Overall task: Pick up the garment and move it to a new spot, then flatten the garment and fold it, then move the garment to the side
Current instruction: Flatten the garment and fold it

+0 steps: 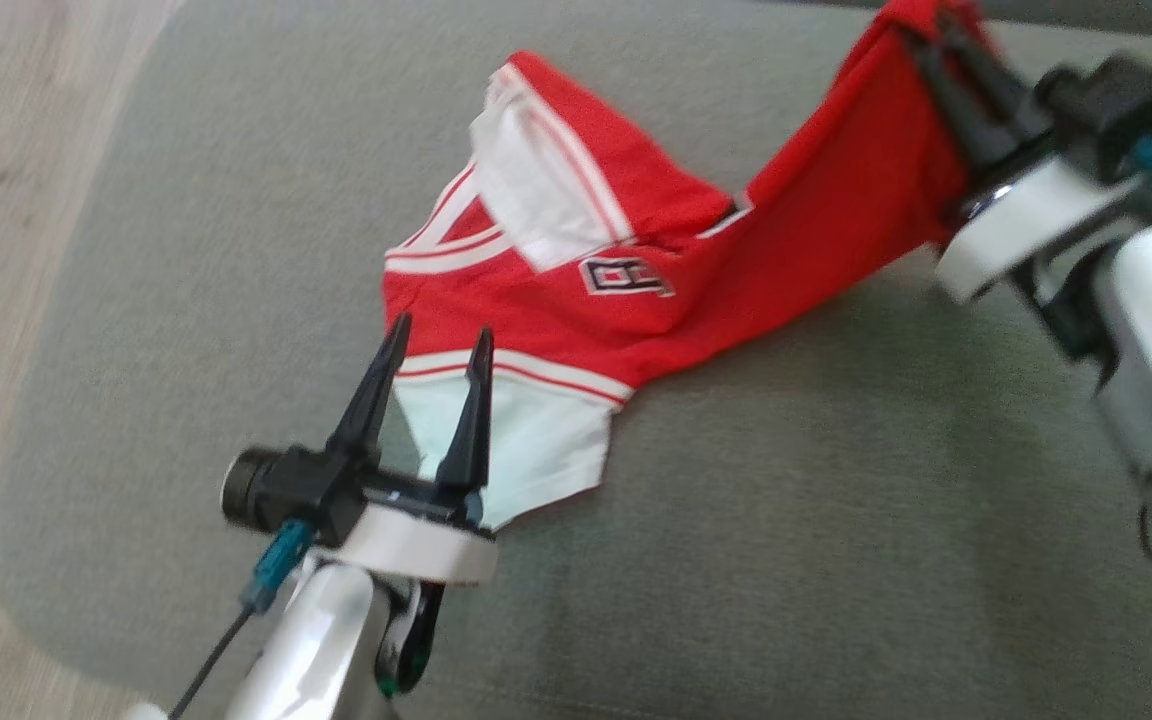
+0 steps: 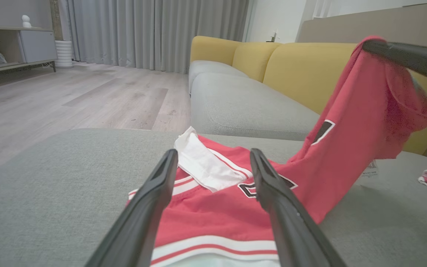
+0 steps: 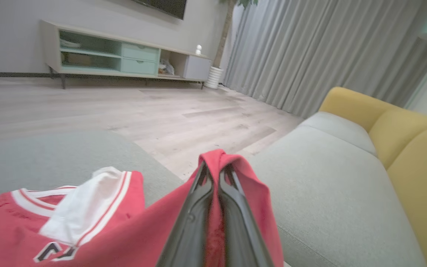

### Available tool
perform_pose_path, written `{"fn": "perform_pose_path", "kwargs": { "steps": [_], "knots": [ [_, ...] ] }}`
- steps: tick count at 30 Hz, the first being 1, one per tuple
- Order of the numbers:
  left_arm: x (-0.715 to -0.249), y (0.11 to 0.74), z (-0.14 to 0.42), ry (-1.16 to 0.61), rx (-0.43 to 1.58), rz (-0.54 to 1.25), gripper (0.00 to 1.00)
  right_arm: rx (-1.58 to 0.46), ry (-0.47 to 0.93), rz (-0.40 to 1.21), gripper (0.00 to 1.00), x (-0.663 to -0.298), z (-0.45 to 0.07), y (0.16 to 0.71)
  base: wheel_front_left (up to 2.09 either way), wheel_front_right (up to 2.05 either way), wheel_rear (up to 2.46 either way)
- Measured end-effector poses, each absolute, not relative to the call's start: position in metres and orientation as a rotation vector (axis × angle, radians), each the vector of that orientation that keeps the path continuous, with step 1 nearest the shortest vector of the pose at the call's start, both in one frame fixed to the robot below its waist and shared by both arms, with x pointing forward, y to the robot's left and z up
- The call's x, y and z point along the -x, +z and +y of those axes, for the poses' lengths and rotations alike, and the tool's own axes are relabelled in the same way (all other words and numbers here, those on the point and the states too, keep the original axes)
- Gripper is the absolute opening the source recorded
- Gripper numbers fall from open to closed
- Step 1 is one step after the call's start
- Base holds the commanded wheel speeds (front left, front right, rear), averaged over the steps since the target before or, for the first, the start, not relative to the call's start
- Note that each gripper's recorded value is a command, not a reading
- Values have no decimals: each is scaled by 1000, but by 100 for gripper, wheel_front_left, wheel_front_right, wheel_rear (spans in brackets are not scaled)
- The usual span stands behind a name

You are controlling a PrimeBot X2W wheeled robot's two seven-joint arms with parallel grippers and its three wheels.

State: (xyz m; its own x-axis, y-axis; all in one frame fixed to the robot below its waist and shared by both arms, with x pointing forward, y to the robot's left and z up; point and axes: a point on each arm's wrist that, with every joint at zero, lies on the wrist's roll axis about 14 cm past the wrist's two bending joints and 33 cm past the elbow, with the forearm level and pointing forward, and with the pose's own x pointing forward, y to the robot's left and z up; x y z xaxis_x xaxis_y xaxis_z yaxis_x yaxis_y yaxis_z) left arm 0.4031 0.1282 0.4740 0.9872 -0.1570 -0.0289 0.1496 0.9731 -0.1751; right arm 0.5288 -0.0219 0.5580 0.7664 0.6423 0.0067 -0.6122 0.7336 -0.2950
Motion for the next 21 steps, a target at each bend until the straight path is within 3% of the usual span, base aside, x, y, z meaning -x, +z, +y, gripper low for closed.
{"fn": "perform_pose_path", "kwargs": {
  "steps": [11,13,21],
  "knots": [
    [-412,461,149,-86,181,83,100,304,489,40,0,-640,-47,508,0,0,0],
    [-411,457,153,-72,181,96,100,288,477,76,100,-647,-44,495,0,0,0],
    [-414,459,155,-60,185,92,100,323,475,192,100,-639,-49,451,0,0,0]
  ]
}}
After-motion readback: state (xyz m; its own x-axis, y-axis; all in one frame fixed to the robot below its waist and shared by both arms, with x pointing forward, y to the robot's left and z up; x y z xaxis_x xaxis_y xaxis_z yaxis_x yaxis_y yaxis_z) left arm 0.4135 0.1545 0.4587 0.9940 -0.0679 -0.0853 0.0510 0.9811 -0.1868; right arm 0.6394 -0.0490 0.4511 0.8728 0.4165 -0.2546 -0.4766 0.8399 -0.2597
